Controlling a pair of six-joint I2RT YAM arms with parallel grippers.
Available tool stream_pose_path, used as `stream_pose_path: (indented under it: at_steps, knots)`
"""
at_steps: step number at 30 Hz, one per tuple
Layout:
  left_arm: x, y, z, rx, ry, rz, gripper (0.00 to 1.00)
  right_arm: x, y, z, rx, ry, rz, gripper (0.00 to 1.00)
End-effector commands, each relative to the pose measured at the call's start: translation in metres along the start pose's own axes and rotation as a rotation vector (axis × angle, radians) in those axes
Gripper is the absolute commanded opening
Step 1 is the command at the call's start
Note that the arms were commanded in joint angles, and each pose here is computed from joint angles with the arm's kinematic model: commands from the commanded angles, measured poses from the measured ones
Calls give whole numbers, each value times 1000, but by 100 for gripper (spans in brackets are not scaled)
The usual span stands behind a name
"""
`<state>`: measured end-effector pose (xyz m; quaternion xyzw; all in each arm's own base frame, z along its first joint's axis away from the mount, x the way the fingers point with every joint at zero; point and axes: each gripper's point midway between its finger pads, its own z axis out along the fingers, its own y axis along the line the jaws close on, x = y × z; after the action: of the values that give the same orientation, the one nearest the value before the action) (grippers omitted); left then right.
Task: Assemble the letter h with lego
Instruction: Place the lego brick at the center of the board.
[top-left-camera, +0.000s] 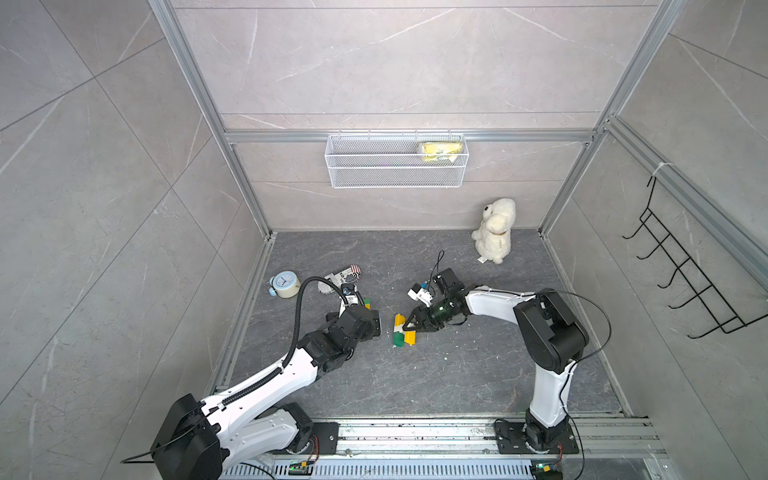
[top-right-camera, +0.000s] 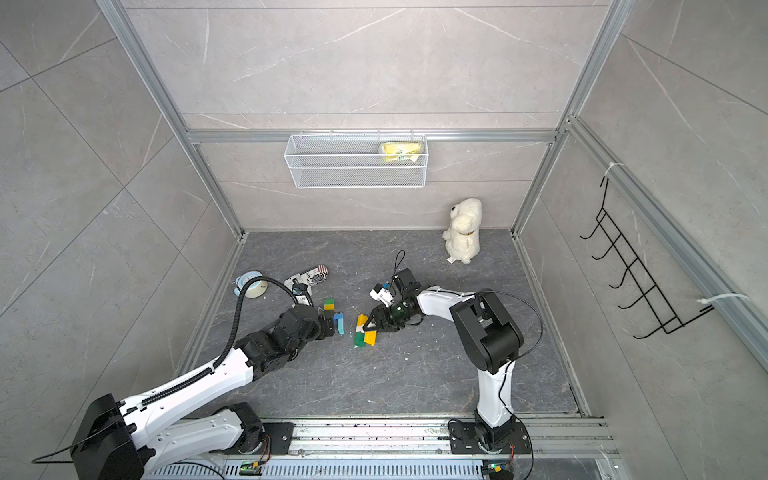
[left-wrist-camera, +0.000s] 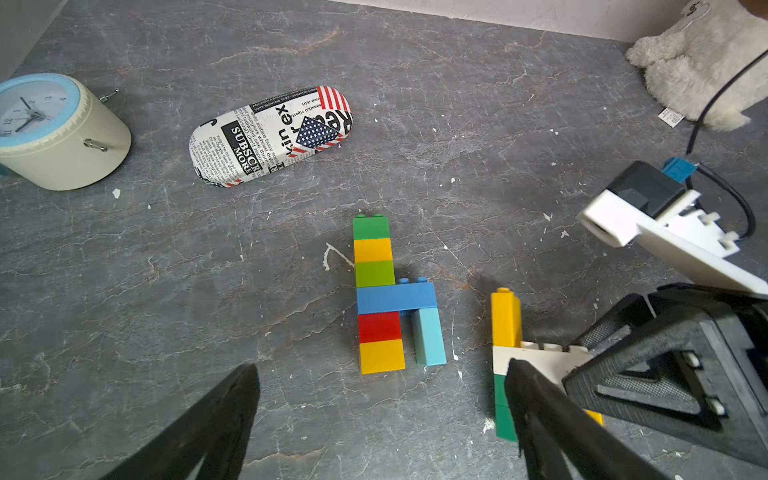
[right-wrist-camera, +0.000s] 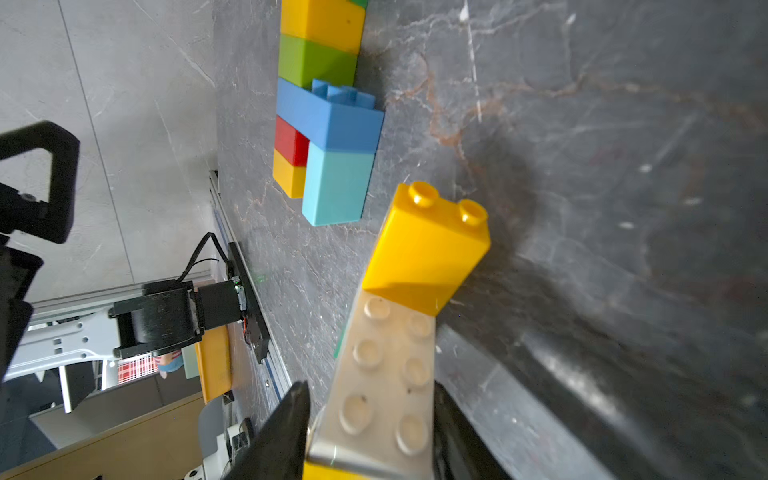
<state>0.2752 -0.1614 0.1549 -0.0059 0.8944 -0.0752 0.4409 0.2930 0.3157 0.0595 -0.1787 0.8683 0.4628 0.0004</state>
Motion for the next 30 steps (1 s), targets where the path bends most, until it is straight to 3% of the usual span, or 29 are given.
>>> stream_pose_path:
  at_steps: [1,10,24,30]
  knots:
    - [-11,-1,-3,-1,-23,-30,96,2,3,-1,-56,61,15,50]
    - [-12,-1,-4,3,-27,-32,96,2,-14,1,-30,59,45,57]
    - [-11,0,-1,-10,-23,-26,96,17,-16,-14,83,-136,59,76]
    - [-14,11,-1,-73,-48,-21,99,12,-31,-42,301,-224,34,83]
